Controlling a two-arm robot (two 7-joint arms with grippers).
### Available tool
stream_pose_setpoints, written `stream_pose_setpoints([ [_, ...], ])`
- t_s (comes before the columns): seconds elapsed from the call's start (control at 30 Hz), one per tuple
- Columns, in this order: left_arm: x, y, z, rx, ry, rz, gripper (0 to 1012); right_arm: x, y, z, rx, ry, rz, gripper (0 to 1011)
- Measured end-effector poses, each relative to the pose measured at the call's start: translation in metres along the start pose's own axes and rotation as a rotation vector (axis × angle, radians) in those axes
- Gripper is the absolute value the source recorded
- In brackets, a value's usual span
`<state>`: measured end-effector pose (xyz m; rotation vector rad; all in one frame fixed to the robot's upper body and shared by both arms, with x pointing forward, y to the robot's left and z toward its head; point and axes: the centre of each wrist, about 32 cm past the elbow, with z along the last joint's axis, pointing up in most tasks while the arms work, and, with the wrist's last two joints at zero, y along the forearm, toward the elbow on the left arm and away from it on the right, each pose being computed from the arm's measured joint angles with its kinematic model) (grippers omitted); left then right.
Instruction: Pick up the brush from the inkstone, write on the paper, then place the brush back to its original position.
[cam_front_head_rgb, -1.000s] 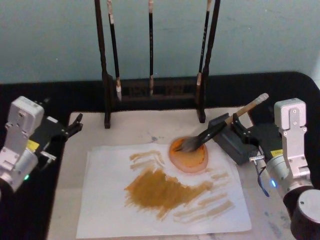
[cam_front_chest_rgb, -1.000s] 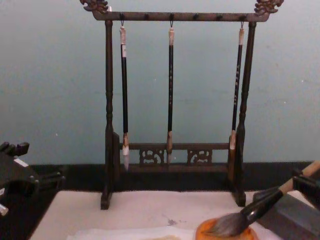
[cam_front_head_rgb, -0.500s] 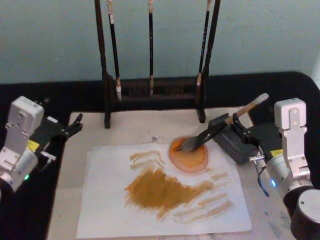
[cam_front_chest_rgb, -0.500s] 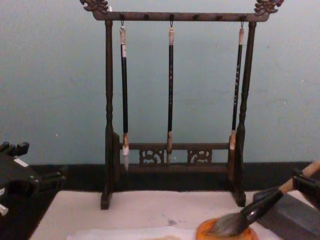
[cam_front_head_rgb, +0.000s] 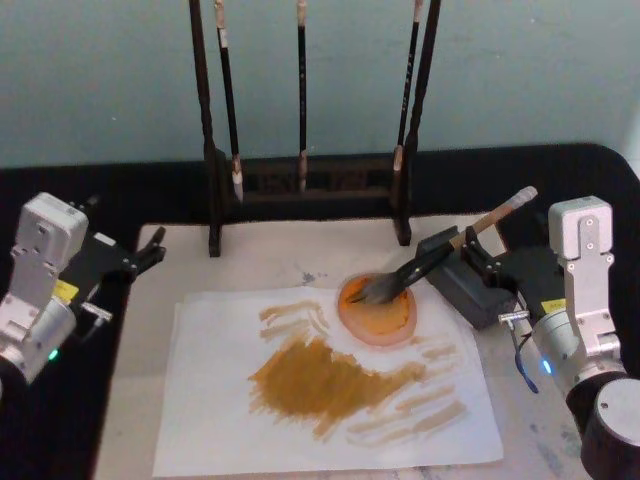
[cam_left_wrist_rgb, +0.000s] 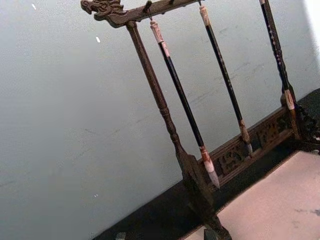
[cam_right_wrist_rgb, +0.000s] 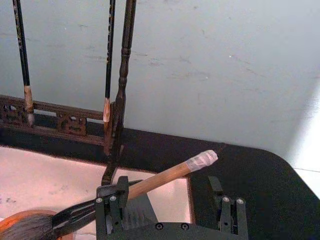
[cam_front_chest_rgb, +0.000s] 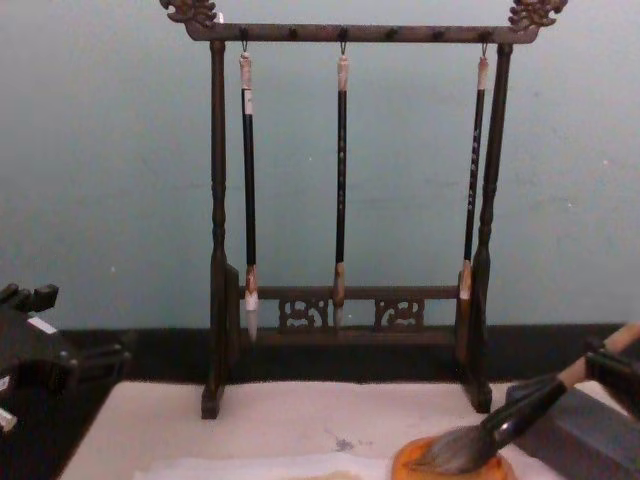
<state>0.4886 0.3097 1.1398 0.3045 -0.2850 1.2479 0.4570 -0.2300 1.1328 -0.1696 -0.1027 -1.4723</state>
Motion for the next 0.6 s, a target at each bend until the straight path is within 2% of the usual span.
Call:
stream_pose_setpoints([
  [0.6,0.0000,0.0000,0.0000,0.000,0.000,0.000,1010,0.0000,0.0000,0.0000,0.000,0.000,0.000,1000],
])
